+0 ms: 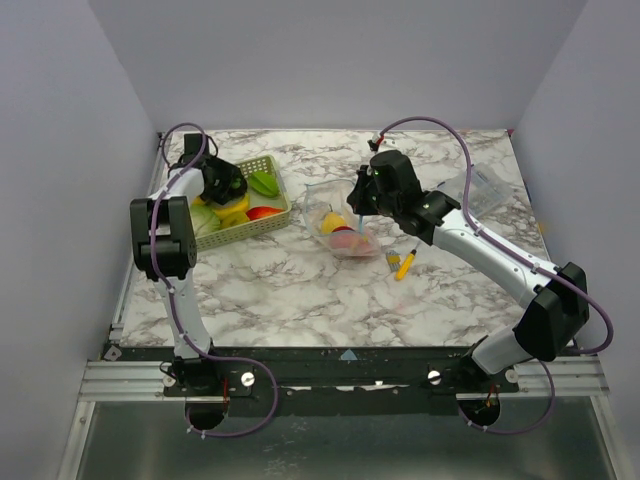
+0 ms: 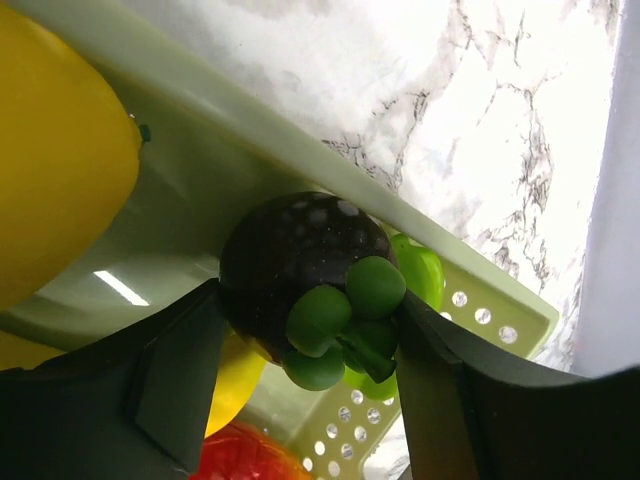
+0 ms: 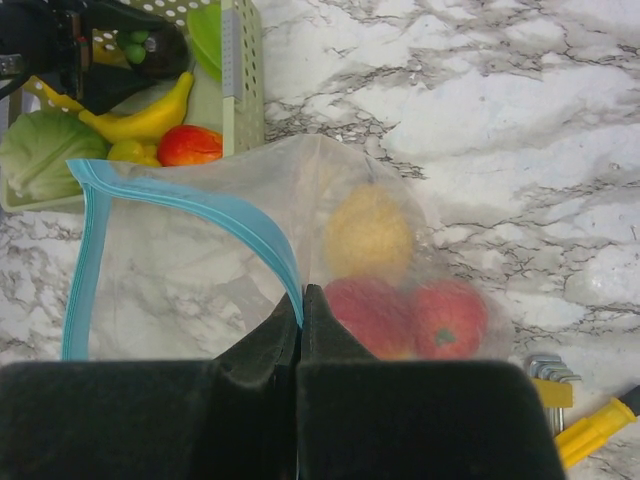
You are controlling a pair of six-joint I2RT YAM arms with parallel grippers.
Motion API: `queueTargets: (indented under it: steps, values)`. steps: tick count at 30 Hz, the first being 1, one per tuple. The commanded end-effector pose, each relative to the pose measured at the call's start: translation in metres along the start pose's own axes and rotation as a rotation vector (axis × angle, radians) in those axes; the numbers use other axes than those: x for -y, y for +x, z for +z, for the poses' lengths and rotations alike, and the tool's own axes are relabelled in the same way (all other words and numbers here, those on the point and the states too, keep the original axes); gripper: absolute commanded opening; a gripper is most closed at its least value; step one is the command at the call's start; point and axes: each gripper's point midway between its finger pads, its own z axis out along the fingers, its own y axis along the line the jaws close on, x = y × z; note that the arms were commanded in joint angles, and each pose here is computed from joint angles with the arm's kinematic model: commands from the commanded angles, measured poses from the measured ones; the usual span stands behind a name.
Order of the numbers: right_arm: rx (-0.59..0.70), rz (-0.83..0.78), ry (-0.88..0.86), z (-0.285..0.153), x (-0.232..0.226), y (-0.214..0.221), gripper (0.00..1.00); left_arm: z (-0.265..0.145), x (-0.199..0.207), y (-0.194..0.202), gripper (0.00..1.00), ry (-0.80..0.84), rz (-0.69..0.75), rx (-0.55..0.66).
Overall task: Place the food in the zip-top bag and seal the zipper
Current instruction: Pick up the fake fruit from the bin, then place the fake fruit in the zipper food storage bag.
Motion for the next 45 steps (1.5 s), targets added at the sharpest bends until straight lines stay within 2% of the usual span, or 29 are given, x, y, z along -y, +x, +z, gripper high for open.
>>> queueTargets:
  steps: [1, 4, 8, 14, 18, 19, 22, 24, 30, 35, 39, 42, 44, 45]
  values:
    - [0.009, -0.008, 0.033, -0.001, 0.005, -0.006, 0.00, -0.044, 0.031, -0.018, 0.46, 0.095, 0.095, 0.086]
    - [0.012, -0.007, 0.026, -0.001, 0.003, -0.007, 0.00, -0.070, 0.047, -0.011, 0.44, 0.172, 0.130, 0.068]
    - [0.011, -0.009, 0.011, 0.001, 0.001, -0.006, 0.00, -0.107, 0.072, 0.009, 0.44, 0.302, 0.164, -0.031]
    - [0.010, -0.012, -0.002, 0.002, -0.002, -0.008, 0.01, -0.186, 0.122, 0.077, 0.46, 0.697, 0.207, -0.375]
    - [0.010, -0.001, -0.017, 0.002, -0.006, -0.008, 0.00, -0.244, 0.142, 0.114, 0.46, 0.880, 0.354, -0.438]
    - [0.008, 0.000, -0.021, 0.002, -0.006, -0.008, 0.00, -0.256, 0.143, 0.116, 0.47, 0.906, 0.398, -0.423]
    - [0.003, 0.006, -0.028, 0.003, -0.008, -0.006, 0.00, -0.296, 0.147, 0.154, 0.49, 0.997, 0.579, -0.412]
    - [0.000, 0.009, -0.030, 0.003, -0.008, -0.006, 0.01, -0.310, 0.139, 0.172, 0.49, 0.999, 0.678, -0.377]
    - [-0.004, 0.015, -0.036, 0.005, -0.010, -0.005, 0.01, -0.326, 0.111, 0.215, 0.52, 1.028, 0.947, -0.106]
    - [-0.006, 0.020, -0.037, 0.005, -0.010, -0.005, 0.00, -0.320, 0.096, 0.216, 0.60, 0.957, 0.992, 0.045]
    - [-0.011, 0.028, -0.043, 0.006, -0.011, -0.003, 0.00, -0.313, 0.094, 0.229, 0.64, 0.958, 0.999, -0.016]
    - [-0.010, 0.031, -0.046, 0.006, -0.012, -0.003, 0.01, -0.303, 0.093, 0.245, 0.77, 0.938, 1.023, -0.076]
    - [-0.001, 0.030, -0.042, 0.003, -0.011, -0.006, 0.01, -0.302, 0.093, 0.246, 0.93, 0.928, 1.028, -0.057]
    - [0.002, 0.027, -0.040, 0.002, -0.011, -0.007, 0.00, -0.305, 0.094, 0.245, 0.94, 0.937, 1.029, -0.046]
